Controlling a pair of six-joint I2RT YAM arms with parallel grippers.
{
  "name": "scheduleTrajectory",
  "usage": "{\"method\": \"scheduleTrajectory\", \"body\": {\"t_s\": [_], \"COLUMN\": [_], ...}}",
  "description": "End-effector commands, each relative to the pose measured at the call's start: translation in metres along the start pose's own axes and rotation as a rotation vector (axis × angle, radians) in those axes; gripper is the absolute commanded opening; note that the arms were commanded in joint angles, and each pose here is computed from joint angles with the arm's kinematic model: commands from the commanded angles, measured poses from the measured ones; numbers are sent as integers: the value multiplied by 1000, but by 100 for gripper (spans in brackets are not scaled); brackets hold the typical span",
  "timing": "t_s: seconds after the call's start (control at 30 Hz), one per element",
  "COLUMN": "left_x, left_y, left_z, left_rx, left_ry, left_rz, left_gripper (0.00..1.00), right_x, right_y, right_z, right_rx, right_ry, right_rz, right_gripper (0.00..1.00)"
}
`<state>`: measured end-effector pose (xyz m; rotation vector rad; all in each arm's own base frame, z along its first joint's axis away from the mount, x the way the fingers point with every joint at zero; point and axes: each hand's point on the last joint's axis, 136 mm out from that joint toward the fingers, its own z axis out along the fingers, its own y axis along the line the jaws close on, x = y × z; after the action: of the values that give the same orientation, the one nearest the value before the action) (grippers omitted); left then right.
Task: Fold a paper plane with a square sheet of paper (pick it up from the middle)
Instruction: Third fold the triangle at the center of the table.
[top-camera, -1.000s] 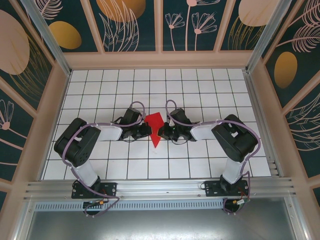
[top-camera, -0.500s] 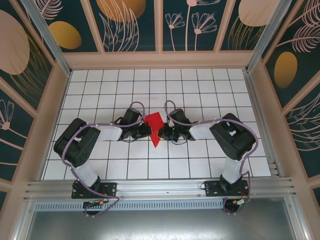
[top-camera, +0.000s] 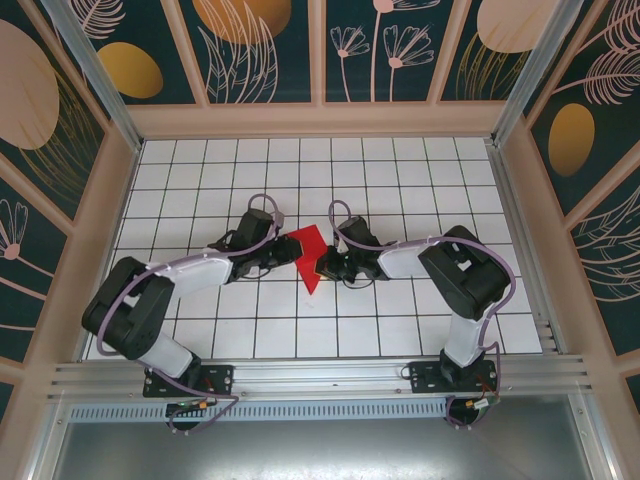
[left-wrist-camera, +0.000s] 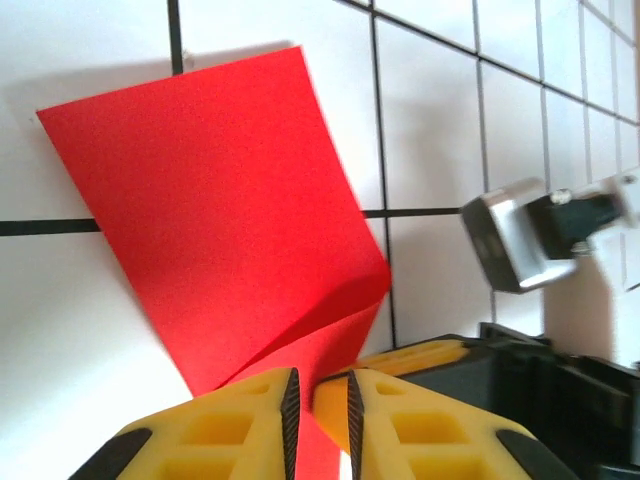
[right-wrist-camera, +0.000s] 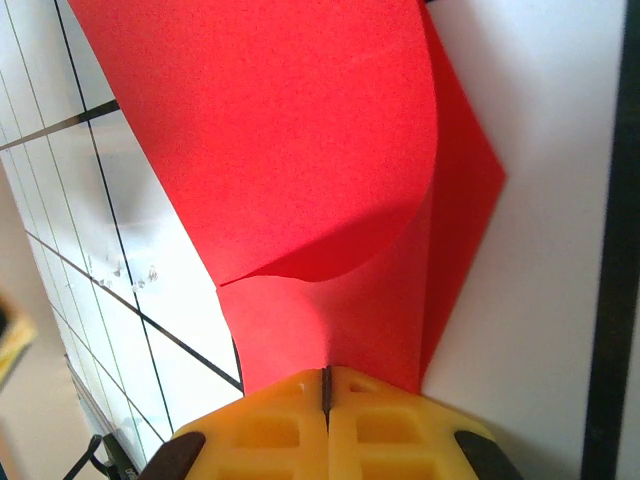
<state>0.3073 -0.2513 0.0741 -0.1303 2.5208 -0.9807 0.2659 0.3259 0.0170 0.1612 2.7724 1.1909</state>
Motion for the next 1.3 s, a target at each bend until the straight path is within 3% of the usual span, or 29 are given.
{"method": "scheduleTrajectory", "body": {"t_s": [0.0,0.43,0.73,0.87,1.27], "left_x": [14,38,54,59,62], "left_y": [2,15,45,53,59], "left_z": [0,35,36,35,34], "left_rx": [15,-24,-119,-140,-156], "left_ry": [28,124,143,150,147], "left_rz": [-24,-23,-48,-56,-64], "left_gripper": [20,0,0,0,0], "right_x": [13,12,1,13,53], "right_y": [-39,-31,9,32,16], "right_z": [7,7,-10,-15,-4], "right_rx": [132,104,-13,-69,-25], "right_ry": [31,27,-15,1,73], "right_rz": [43,31,-52,-126,-96], "right_gripper": [5,5,5,5,3]}}
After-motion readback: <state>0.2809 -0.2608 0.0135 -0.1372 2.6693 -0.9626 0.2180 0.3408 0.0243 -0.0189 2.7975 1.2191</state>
